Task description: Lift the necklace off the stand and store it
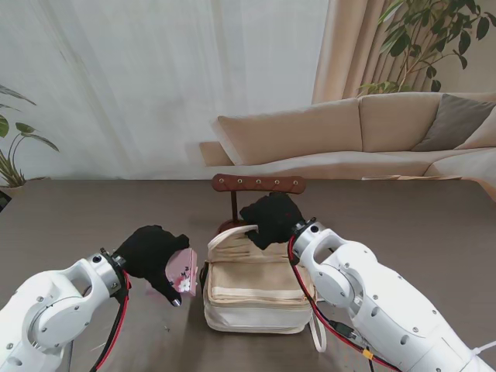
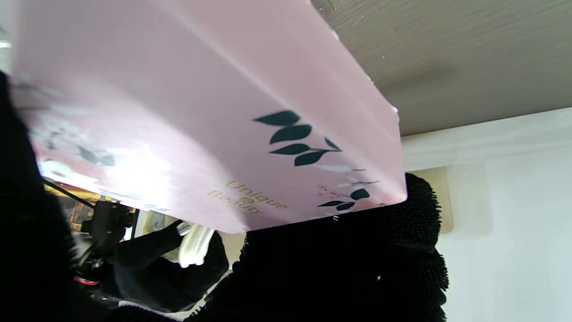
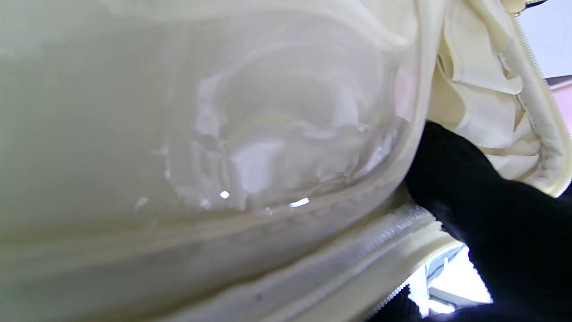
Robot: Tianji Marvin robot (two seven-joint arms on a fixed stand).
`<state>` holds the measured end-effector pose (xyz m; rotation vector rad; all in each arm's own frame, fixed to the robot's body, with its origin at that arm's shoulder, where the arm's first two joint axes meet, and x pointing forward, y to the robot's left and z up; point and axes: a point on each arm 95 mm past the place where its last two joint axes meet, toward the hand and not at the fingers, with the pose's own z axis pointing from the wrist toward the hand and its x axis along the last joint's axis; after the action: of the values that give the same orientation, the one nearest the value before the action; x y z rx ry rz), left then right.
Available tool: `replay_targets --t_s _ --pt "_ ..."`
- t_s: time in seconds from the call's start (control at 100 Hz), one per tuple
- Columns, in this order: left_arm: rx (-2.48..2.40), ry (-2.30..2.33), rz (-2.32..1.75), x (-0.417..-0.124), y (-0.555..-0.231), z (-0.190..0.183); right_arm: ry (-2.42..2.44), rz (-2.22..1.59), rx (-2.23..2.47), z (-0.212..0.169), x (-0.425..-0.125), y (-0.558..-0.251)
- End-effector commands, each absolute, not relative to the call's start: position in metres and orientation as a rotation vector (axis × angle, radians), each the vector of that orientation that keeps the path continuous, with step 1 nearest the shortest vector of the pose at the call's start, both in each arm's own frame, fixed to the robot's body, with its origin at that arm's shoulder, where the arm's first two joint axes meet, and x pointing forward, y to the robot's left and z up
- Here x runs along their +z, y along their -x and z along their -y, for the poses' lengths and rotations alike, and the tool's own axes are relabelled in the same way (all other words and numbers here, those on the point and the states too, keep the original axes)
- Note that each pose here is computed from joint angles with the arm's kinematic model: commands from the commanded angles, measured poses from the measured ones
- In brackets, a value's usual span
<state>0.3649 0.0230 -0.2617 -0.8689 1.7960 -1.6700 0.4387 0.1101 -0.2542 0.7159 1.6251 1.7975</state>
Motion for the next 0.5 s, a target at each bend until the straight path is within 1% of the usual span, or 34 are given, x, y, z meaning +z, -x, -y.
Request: replay_targets --t_s 0.0,0.28,0.49 --pt "-1.674 0.854 -1.813 -0.258 -0.363 -0.018 -0.731 -1.636 1.775 -0.112 -0.252 -0.445" --pt "-1.707 0.819 -1.827 -0.254 -0.364 -0.007 -0.783 -1.623 1.734 -0.117 -0.249 -0.460" --pt "-1.735 0.798 -1.837 -0.252 -0.370 0.001 -0.811 -1.619 1.742 -0.117 -0.246 -0.460"
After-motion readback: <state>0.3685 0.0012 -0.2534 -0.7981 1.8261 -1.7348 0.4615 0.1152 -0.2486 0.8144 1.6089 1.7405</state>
